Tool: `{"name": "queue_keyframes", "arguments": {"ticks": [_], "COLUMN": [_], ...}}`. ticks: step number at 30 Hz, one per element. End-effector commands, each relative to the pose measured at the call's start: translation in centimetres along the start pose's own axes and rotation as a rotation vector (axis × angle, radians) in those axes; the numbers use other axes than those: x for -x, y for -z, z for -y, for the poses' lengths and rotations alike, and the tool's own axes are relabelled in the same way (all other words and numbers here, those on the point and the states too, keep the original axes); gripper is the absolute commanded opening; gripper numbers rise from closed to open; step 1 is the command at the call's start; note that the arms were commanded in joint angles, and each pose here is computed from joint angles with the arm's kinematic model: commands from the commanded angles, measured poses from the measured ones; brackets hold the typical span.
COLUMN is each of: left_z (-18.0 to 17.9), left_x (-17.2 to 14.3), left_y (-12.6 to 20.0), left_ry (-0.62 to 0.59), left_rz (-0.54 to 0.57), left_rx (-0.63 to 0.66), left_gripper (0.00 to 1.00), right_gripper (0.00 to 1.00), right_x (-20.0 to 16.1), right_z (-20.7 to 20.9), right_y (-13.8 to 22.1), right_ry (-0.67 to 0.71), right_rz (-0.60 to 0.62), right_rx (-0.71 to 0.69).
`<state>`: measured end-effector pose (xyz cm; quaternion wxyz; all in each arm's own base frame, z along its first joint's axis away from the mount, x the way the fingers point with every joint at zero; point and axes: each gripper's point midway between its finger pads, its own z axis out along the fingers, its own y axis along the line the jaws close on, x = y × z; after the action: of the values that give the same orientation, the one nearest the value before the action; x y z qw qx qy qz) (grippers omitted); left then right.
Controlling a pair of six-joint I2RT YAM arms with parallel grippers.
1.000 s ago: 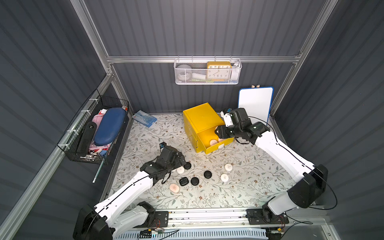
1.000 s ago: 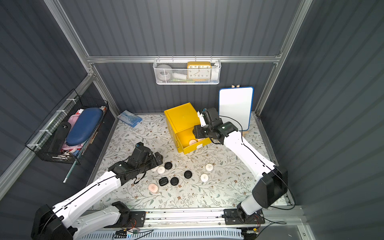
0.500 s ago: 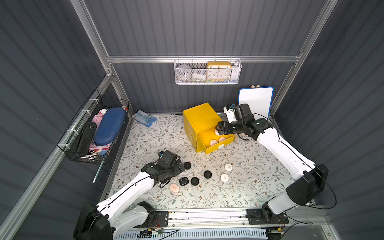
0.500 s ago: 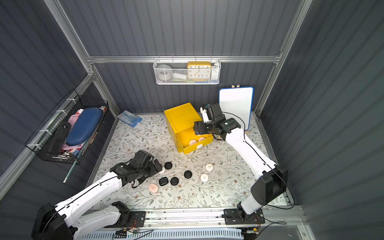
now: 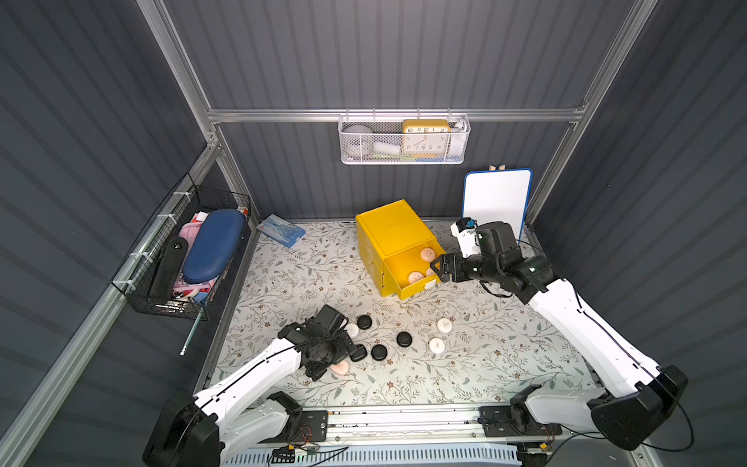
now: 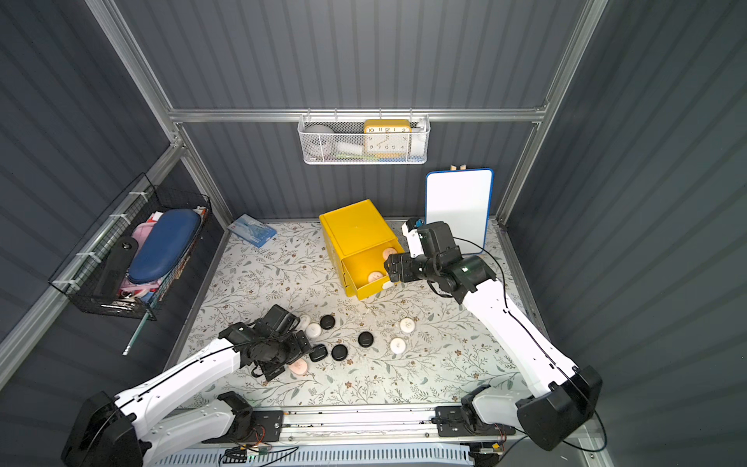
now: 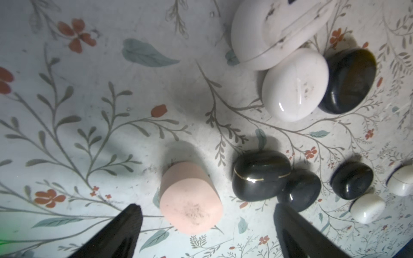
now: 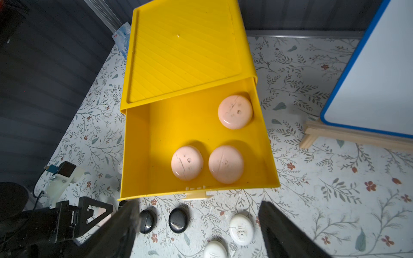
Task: Put the bluetooth earphones in the drawer according to color
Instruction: Pick up the Bluetooth earphone from the center of the board.
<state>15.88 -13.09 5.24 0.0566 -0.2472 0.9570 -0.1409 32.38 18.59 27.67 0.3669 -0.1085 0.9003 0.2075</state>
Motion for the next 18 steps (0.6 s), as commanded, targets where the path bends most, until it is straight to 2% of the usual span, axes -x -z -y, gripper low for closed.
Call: {"name": "queue_keyframes", "arguments": {"ticks": [1,8,18], "left_z": [-1.8,-2.8,-3.4], "left_x": [-1.3,-2.1,-2.5], "left_y": [-0.5,-1.8,-3.3], "left_ry": [0.073,0.143,0.171], "left_rz": [-0.049,-0.099,-0.133], "left_rx": [0.052,0.109,0.192], "left_gripper": [0.93,0.83,0.7], "right_gripper": [0.88,0.88,0.88], "right_x": [-0.6,-1.9,-3.1], "right_z": [0.2,0.7,1.3], "right_y": [0.2,0.4,1.2], "right_ry": [-0.016,-0.014,0.001], "right_rz": [0.001,-0.013,-0.004], "right_rx": [0.003,-0.008,-0.026]}}
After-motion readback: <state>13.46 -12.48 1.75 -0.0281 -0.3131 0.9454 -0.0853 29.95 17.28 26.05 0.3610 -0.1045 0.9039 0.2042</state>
